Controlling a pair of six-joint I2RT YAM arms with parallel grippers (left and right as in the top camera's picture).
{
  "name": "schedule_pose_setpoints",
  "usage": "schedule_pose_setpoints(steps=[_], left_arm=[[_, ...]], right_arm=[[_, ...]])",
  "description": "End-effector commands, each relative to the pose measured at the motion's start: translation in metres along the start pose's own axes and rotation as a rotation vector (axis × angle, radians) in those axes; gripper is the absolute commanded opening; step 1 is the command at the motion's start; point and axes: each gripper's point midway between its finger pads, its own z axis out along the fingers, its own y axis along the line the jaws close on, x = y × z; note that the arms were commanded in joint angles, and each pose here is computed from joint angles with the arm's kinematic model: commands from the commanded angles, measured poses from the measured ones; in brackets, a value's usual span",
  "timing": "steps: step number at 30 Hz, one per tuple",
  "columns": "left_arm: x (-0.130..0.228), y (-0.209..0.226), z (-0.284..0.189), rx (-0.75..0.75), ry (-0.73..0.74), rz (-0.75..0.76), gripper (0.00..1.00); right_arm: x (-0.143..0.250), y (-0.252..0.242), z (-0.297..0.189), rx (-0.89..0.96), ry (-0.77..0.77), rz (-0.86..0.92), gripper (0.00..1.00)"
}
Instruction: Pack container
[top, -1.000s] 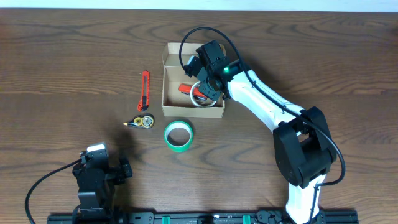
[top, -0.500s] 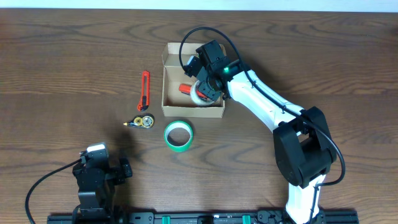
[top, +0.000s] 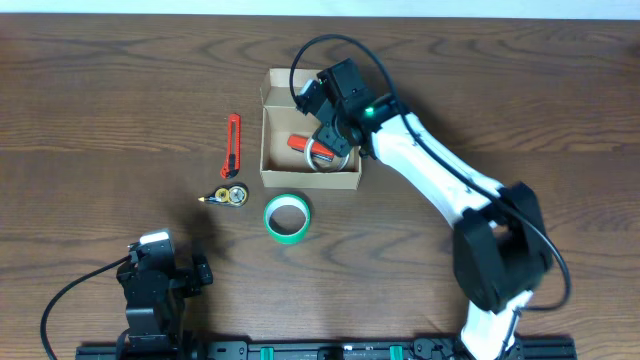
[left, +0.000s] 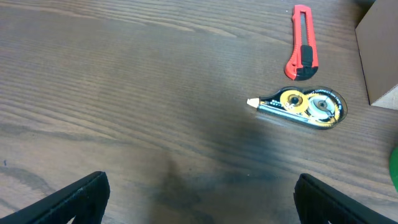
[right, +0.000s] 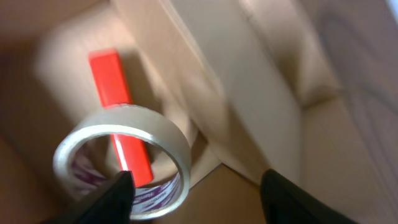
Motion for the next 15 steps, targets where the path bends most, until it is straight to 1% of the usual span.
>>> schedule_pose_setpoints(steps=[1,2,7,9,12,13,15], left_arm=[[0.003,0.003,0.001,-0.022,0.003,0.006,0.95],[0.003,0.003,0.001,-0.021,0.003,0.006,0.95],[0.003,0.003,0.001,-0.021,0.003,0.006,0.95],[0.003,0.003,0.001,-0.021,0.003,0.006,0.95],[0.003,0.003,0.001,-0.021,0.003,0.006,0.95],[0.003,0.003,0.001,-0.021,0.003,0.006,0.95],[0.003,0.003,0.001,-0.022,0.003,0.006,0.95]], right_arm=[[-0.029,-0.003,-0.061,0.022,-0.120,0.088,0.78],[-0.029,-0.001,-0.071,0.017,-0.125,0.111,0.81],[-0.017,0.026,-0.121,-0.048,-0.100,0.281,0.89],[-0.012,0.039,-0.133,-0.070,-0.078,0.286,0.92],[-0.003,0.057,-0.142,-0.083,-0.038,0.254,0.99],[0.001,0.057,-0.143,-0.066,-0.018,0.291,0.99],[0.012,0.051,-0.143,-0.016,0.026,0.423,0.99]])
